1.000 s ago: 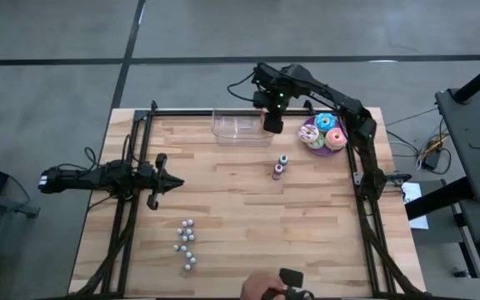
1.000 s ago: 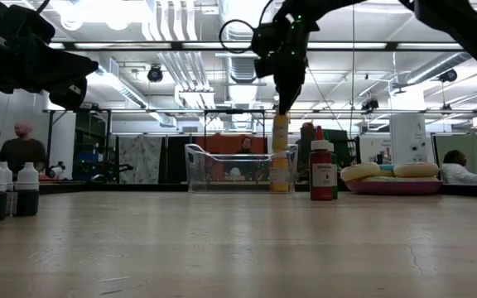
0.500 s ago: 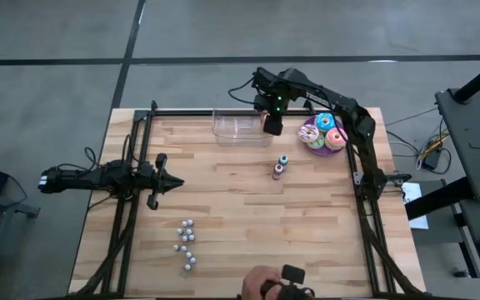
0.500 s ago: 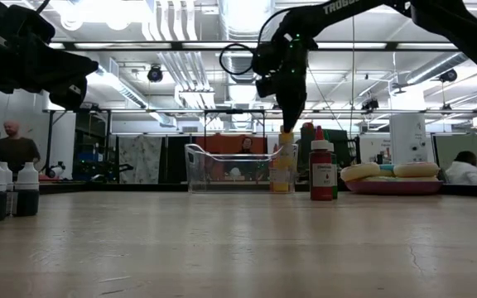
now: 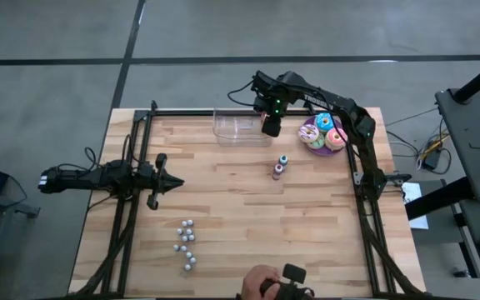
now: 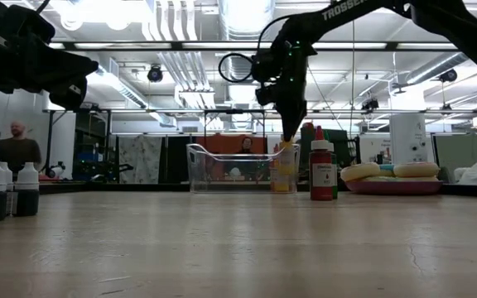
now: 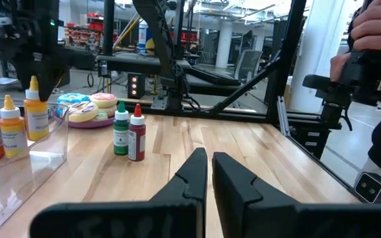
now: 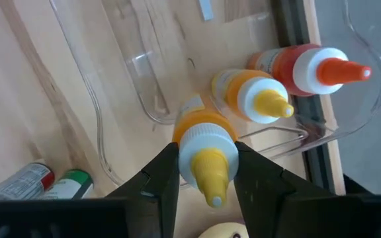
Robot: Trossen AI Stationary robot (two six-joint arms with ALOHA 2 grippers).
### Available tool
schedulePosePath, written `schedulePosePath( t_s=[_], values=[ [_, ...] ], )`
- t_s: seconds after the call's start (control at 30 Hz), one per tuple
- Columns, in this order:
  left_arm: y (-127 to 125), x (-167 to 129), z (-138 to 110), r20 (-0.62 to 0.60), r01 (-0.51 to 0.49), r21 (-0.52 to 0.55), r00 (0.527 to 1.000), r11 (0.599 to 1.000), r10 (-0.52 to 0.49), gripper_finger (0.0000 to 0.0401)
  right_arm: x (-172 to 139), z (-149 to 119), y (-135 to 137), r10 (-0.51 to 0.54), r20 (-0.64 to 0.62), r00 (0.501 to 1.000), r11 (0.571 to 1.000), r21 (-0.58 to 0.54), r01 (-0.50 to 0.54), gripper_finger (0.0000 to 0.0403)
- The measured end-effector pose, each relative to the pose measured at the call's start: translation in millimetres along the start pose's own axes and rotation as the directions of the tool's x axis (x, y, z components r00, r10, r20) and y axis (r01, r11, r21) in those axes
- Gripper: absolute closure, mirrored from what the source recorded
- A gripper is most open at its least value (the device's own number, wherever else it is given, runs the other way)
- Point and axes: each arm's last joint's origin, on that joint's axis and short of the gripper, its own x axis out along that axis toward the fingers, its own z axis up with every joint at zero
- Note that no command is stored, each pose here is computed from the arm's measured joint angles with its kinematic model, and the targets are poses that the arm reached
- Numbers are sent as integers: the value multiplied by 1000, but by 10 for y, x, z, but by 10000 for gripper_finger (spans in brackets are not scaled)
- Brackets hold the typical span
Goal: Pick & Place food coloring
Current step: Put the large yellow food coloring bottle into the transparent bin, then put the large red food coloring bottle into the transparent bin
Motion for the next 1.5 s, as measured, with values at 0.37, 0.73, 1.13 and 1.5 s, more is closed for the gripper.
schedulePosePath(
  t_s=[0.37,0.73,1.13,1.5],
  values=[
    [0,0,0,0,0,0,1000,1000,0,401,139,-11,-2,0,2,1000,1000,27,0,292],
    [0,0,1,0,0,0,1000,1000,0,401,215,7,-7,-9,30,1000,999,45,8,292],
    [0,0,0,0,0,0,1000,1000,0,401,253,-11,-2,-6,17,1000,999,45,5,288],
    [0,0,1,0,0,0,1000,1000,0,401,254,-9,-2,-6,19,1000,999,45,5,246]
  ],
)
